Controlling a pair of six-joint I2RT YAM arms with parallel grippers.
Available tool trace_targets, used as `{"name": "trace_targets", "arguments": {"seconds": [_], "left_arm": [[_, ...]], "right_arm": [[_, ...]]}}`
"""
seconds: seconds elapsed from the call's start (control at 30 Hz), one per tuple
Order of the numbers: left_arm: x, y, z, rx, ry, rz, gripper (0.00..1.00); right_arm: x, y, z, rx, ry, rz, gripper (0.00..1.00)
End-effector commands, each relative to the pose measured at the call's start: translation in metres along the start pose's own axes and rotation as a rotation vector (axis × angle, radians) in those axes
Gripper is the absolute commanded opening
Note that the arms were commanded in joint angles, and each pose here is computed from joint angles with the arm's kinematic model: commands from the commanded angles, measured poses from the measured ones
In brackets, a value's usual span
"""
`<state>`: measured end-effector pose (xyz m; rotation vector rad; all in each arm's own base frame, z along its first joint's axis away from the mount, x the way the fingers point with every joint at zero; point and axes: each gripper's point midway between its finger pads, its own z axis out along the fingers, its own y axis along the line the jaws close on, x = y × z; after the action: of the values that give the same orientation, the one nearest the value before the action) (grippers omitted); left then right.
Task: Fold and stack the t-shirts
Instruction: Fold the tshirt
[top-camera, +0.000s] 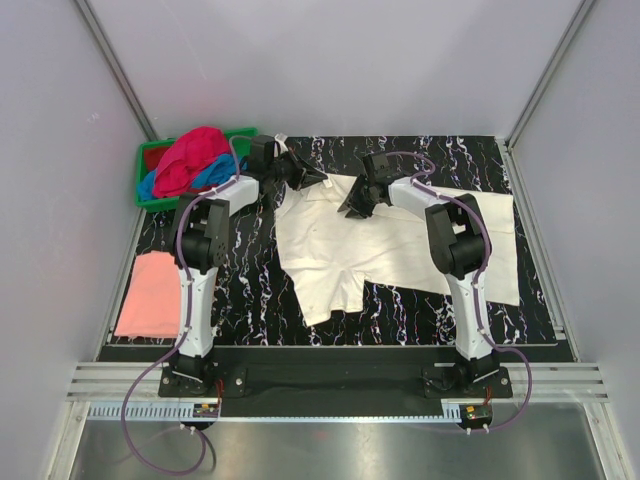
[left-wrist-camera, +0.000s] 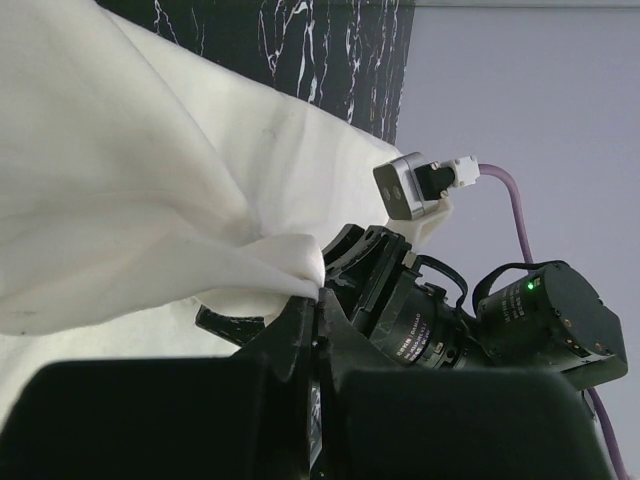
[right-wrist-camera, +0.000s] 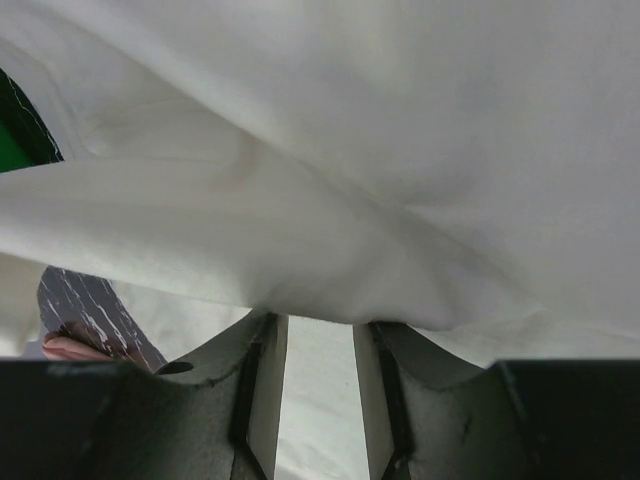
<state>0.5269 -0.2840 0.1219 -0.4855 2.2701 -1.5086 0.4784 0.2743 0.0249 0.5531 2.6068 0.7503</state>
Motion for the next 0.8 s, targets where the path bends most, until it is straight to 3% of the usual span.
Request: {"name": "trace_targets", "arguments": {"seconds": [0.0,0.4,0.63,0.77], "left_arm": [[-0.006,-0.022,-0.001,0.070,0.008,0.044,0.00],[-0.001,-0.014,-0.002,0.062,0.022,0.037,0.00],[-0.003,-0.015,-0.003,0.068,0.018,0.039,0.00],[-0.003,-0.015,-0.004,0.067,0.017,0.036,0.00]], "right_arm": [[-0.012,0.006,0.006,0.005,-0.059,0.012,0.39],[-0.025,0.011,0.007,0.014,-0.106,0.063,0.32],[-0.024,0.007,0.014,0.037,-0.092,0.095,0.33],[-0.028,0.011,0.014,0.044,-0.101,0.105,0.27]]}}
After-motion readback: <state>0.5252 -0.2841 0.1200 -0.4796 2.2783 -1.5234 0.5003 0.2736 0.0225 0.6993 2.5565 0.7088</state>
